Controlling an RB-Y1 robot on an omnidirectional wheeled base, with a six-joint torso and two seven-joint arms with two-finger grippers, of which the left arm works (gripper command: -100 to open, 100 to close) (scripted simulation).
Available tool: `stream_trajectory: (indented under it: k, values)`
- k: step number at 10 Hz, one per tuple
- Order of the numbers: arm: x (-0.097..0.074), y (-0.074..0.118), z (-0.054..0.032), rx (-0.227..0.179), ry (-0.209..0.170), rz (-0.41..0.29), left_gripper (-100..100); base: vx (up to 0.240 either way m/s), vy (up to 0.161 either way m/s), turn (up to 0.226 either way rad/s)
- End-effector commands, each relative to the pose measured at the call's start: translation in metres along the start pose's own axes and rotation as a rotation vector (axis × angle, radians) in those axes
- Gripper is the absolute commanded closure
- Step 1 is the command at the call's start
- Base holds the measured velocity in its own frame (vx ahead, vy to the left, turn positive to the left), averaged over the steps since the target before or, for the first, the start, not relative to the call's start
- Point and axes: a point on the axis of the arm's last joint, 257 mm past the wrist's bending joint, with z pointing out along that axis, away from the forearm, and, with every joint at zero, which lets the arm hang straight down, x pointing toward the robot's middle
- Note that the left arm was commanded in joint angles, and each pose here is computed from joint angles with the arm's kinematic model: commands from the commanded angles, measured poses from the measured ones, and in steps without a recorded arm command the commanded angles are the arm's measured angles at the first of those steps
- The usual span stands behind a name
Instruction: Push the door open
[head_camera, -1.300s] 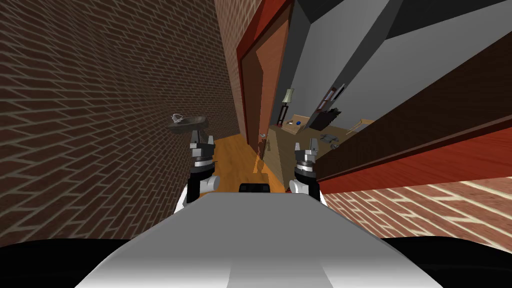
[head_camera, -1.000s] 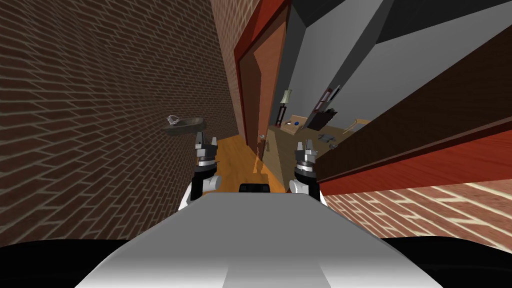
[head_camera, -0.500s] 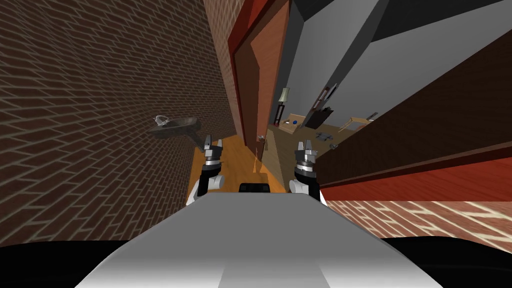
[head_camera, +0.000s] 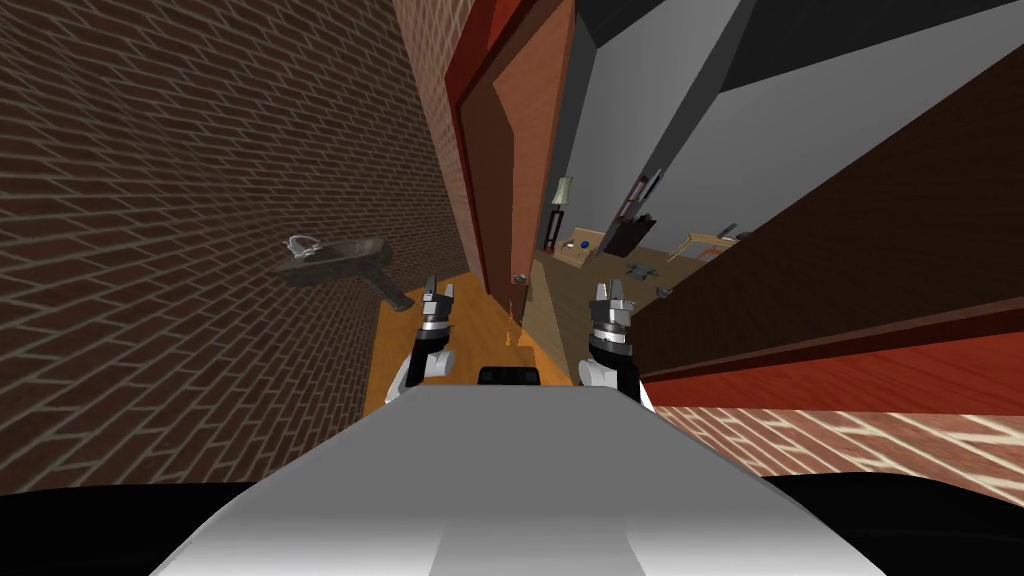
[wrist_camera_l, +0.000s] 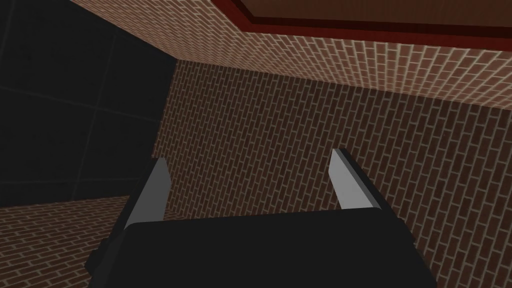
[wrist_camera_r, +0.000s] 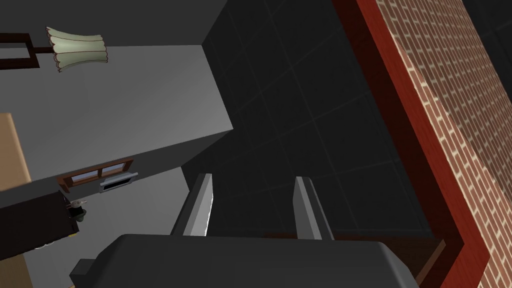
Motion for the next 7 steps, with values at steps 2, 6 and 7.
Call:
stream_trajectory:
  k: [2,6,7]
  values:
    - [0.012,0.021,-0.0057,-0.033,0.02,-0.018,-100,0.082,0.034,-0.098]
    - [0.031,0.055,-0.015,-0.088,0.055,-0.048,-100,0.092,0.046,-0.102]
    - [0.036,0.064,-0.0178,-0.103,0.064,-0.055,-100,0.099,0.038,-0.104]
